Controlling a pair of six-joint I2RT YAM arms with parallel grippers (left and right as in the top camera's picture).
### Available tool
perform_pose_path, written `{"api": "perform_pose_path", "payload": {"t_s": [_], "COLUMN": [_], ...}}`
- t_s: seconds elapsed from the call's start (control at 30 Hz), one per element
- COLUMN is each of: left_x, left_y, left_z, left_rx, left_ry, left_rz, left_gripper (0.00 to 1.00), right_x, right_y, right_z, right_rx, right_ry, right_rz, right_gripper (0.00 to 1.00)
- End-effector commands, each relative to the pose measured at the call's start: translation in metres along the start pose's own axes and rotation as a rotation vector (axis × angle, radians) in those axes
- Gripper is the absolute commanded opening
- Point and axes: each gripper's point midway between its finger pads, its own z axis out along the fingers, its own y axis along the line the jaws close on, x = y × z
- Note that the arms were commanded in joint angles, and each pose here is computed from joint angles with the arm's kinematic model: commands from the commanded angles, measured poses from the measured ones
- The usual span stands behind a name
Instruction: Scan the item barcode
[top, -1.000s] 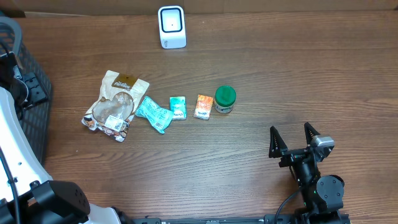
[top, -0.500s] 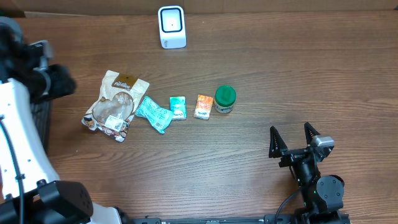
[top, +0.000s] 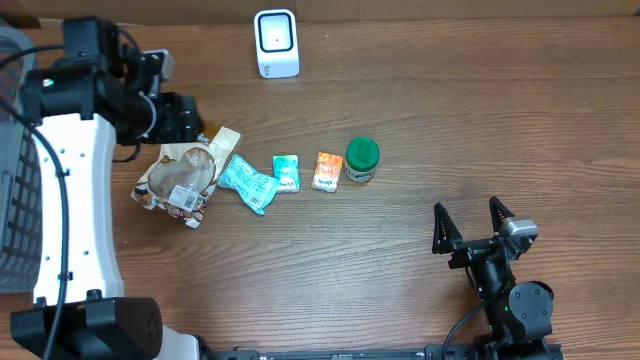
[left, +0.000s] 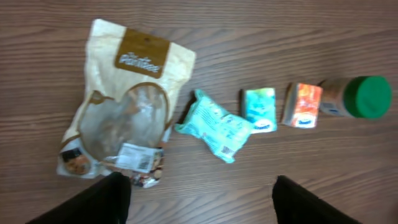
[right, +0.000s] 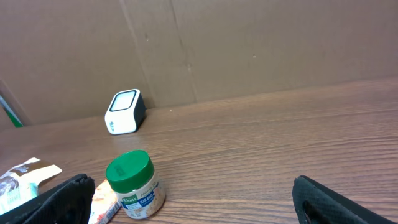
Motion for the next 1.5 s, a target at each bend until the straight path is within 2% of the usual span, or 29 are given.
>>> {"api": "perform_pose_path", "payload": {"t_s": [0.0,0.1,0.13,0.17,0.2,0.47,0.7,0.93,1.17,1.27,1.47], "left_x": [-0.005,-0.008,-0.008,-0.008,-0.008,-0.005,-0.004,-0.003,-0.004,-0.004,-0.005], "left_y": [-0.02,-0.031,-0.035,-0.039,-0.044,-0.067,-0.069,-0.069,-0.069,-0.069,-0.067], "left_z": [-0.005,-0.003,-0.002,-0.002,-0.001,0.003,0.003,0.003,0.003,0.003,0.003], "left_rx": [0.03,0.042,0.046,0.05,0.056,0.083,0.085,0.085,0.085,0.084,0.075], "left_ry": [-0.029,-0.037,-0.038,-0.039,-0.039,-0.024,-0.016,-0.011,-0.015,-0.017,-0.022], "left_rz": [0.023,0.048,0.058,0.068,0.079,-0.022,-0.064,-0.069,-0.068,-0.067,-0.066], "left_gripper": [0.78,0.83,0.88,0.96,1.0,1.0,0.99,1.0,1.0,0.99,1.0], "right_x": [0.001,0.001,0.0,-0.001,-0.003,-0.001,-0.001,-0.026,-0.068,-0.092,-0.126], "right_y": [-0.002,-0.002,-0.003,-0.008,-0.01,-0.003,0.008,0.014,0.033,0.05,0.059], "right_z": [0.0,0.0,0.0,0.0,0.0,0.0,-0.001,-0.008,-0.009,-0.003,0.016], "right_rx": [0.006,0.006,0.014,0.041,0.057,0.015,-0.044,-0.048,-0.092,-0.141,-0.126], "right_ry": [-0.006,-0.006,-0.01,-0.018,-0.025,-0.016,0.002,0.003,0.048,0.12,0.28], "right_rz": [-0.007,-0.007,-0.009,-0.008,-0.007,0.006,0.03,0.03,0.031,0.026,-0.058], "right_gripper": [1.0,1.0,1.0,1.0,1.0,1.0,1.0,1.0,1.0,1.0,1.0]}}
